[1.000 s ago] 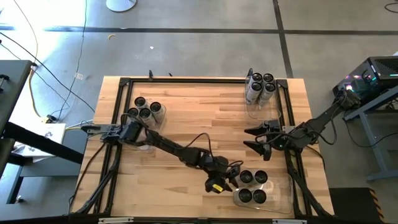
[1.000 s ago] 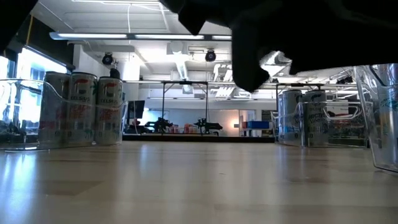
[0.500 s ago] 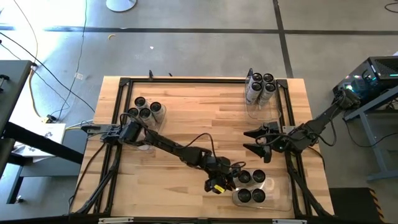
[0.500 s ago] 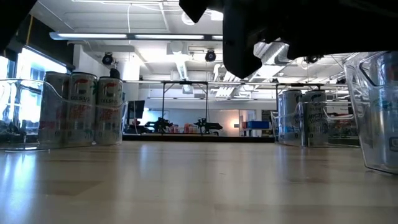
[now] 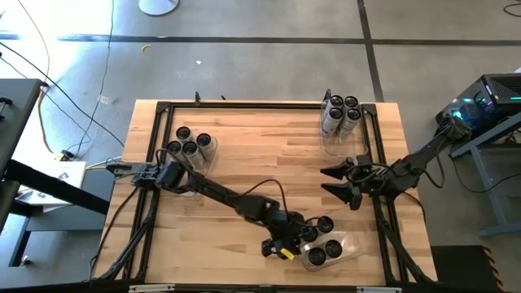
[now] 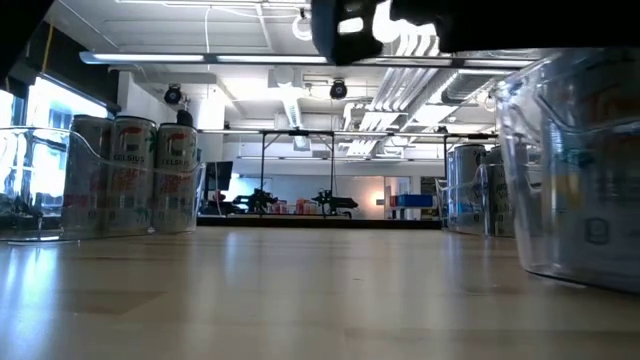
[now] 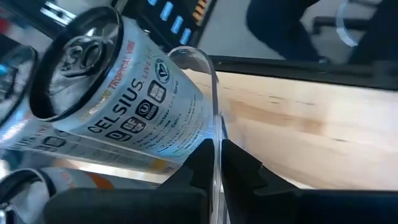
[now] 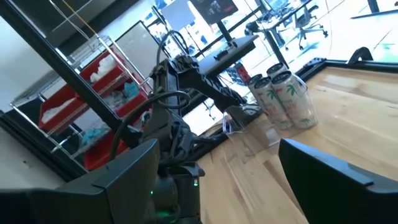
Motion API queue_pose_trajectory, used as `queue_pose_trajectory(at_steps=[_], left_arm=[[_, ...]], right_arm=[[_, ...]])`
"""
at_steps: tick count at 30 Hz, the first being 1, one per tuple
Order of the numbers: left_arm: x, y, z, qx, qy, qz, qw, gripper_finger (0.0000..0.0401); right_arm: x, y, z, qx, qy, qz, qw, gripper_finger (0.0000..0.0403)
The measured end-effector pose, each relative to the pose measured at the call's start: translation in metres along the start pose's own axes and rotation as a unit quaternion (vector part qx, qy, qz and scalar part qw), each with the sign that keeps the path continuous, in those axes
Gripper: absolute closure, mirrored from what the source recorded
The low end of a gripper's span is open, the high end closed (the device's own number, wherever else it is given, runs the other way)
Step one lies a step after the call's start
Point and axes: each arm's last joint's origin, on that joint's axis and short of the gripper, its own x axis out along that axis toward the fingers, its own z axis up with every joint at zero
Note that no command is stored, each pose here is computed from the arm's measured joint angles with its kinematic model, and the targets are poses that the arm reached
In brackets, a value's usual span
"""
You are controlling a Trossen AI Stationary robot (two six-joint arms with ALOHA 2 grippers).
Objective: Sort soda cans
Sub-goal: Move the bottom transparent bin to the top center of the table
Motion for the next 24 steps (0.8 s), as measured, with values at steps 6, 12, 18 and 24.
queue_pose_trajectory(at_steps=[6, 12, 18, 24], left_arm=[[-0.007, 0.004, 0.003, -0.048, 0.009, -0.025, 0.998, 0.0395], [-0.012, 0.005, -0.003, -0.123, 0.039, -0.037, 0.991, 0.0397], [-0.013, 0.007, -0.005, -0.199, 0.060, -0.013, 0.978, 0.0398], [-0.013, 0.008, -0.007, -0.248, 0.094, 0.026, 0.964, 0.0400]], right_arm=[[0.000, 0.004, 0.006, -0.005, -0.003, 0.005, 1.000, 0.0077], [0.000, 0.004, 0.006, -0.004, -0.003, 0.005, 1.000, 0.0077], [0.000, 0.004, 0.005, -0.004, -0.001, 0.008, 1.000, 0.0077], [0.000, 0.005, 0.004, -0.004, 0.013, 0.026, 1.000, 0.0077]])
